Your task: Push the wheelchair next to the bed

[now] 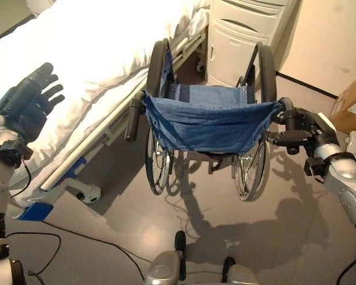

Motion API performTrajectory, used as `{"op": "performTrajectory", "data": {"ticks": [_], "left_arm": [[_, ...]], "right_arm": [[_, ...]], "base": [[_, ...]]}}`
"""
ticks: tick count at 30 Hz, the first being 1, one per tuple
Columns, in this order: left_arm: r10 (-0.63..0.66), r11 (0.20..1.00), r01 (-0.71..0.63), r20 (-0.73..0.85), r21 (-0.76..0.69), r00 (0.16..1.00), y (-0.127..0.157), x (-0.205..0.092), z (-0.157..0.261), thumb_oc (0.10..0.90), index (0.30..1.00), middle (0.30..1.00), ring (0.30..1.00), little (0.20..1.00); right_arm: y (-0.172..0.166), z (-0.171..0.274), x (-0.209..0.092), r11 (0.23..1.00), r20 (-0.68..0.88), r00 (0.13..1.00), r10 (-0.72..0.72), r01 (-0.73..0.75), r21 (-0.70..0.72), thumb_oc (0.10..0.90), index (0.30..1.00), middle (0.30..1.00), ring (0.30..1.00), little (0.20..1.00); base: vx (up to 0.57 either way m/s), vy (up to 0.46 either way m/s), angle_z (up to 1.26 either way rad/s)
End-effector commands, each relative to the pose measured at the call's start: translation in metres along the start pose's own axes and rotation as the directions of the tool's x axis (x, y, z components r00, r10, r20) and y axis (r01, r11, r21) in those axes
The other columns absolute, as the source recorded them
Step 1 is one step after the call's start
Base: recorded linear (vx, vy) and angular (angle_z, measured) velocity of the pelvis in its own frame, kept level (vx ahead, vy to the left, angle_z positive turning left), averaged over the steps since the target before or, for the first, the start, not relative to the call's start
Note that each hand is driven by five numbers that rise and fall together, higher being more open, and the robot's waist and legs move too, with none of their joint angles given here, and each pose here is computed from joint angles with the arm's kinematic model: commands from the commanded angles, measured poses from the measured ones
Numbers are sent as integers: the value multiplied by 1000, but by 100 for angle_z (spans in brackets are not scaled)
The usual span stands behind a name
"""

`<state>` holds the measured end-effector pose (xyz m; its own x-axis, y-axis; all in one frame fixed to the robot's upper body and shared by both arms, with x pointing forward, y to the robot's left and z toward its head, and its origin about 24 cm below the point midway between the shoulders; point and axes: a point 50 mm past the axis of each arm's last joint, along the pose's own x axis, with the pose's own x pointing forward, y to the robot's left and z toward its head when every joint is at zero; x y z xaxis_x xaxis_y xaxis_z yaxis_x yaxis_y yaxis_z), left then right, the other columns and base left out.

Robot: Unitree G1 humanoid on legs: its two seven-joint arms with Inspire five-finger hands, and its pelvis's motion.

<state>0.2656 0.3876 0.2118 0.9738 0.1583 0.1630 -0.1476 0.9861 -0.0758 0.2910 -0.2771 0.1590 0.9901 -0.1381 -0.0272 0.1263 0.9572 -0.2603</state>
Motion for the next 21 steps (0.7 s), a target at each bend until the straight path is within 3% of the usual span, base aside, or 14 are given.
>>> {"op": "performTrajectory", "data": {"ticks": [1,9,14,21], "left_arm": [[21,999,-26,113,46,993,13,-10,28,800,900,900,900,900],[33,999,-35,89,30,996,22,-15,27,800,900,900,900,900],[32,999,-33,73,17,997,21,-15,20,800,900,900,900,900],[31,1000,-31,53,4,998,19,-17,14,800,900,900,900,900]], "right_arm": [[-65,50,-19,946,283,907,-312,323,7,800,900,900,900,900],[-83,45,-29,922,274,881,-385,376,87,800,900,900,900,900],[-90,41,-31,875,252,842,-477,429,222,800,900,900,900,900],[-99,33,-34,800,191,786,-587,529,284,800,900,900,900,900]], "base": [[0,0,0],[2,-2,3],[8,1,-4],[17,3,-8]]}}
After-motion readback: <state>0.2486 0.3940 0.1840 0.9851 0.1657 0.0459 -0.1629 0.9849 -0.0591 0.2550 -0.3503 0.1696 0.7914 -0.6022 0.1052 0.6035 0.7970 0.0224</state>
